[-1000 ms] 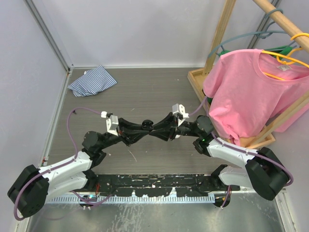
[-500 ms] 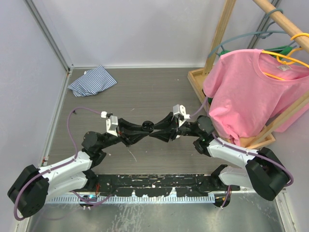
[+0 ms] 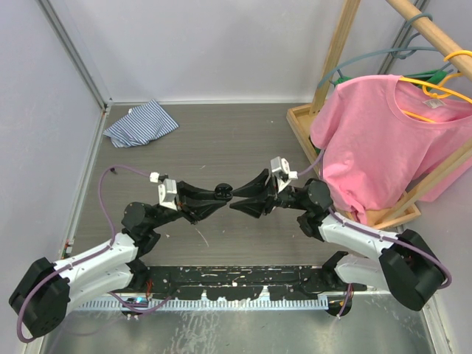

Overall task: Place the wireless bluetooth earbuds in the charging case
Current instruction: Adjust the charging case.

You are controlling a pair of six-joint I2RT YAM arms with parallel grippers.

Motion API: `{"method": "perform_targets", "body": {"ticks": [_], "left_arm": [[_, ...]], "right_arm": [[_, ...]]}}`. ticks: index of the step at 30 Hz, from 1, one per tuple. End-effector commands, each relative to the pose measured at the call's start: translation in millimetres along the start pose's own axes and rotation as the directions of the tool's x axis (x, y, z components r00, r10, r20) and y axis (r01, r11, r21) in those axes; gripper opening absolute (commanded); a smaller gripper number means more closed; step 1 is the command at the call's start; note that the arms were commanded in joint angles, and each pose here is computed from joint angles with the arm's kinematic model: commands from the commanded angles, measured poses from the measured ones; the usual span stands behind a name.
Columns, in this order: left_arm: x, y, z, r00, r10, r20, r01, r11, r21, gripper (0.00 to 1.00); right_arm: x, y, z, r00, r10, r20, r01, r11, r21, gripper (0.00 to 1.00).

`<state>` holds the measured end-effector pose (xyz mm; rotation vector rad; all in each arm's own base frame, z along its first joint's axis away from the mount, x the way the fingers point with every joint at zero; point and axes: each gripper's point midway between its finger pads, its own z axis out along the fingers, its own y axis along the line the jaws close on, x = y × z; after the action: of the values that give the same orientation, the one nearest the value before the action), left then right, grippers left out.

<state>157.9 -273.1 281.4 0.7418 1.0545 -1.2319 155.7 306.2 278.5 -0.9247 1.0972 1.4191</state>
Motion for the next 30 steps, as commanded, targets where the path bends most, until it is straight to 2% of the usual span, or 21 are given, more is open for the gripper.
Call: {"method": "perform_targets", "body": {"ticks": [1, 15, 30], "left_arm": [[-23, -5, 6, 0.997, 0.050, 0.065, -0.051, 0.998, 0.021, 0.00], [-26, -7, 11, 0.996, 0.031, 0.084, -0.034, 0.999, 0.034, 0.00], [-39, -12, 13, 0.991, 0.021, 0.129, -0.025, 0.999, 0.030, 0.02]], "right_arm": [[-20, 7, 4, 0.995, 0.023, 0.093, -0.021, 0.999, -0.025, 0.46], [-31, 10, 7, 0.974, 0.122, 0.190, -0.114, 0.992, -0.049, 0.43], [-28, 12, 13, 0.971, 0.145, 0.190, -0.136, 0.989, -0.063, 0.38]]}}
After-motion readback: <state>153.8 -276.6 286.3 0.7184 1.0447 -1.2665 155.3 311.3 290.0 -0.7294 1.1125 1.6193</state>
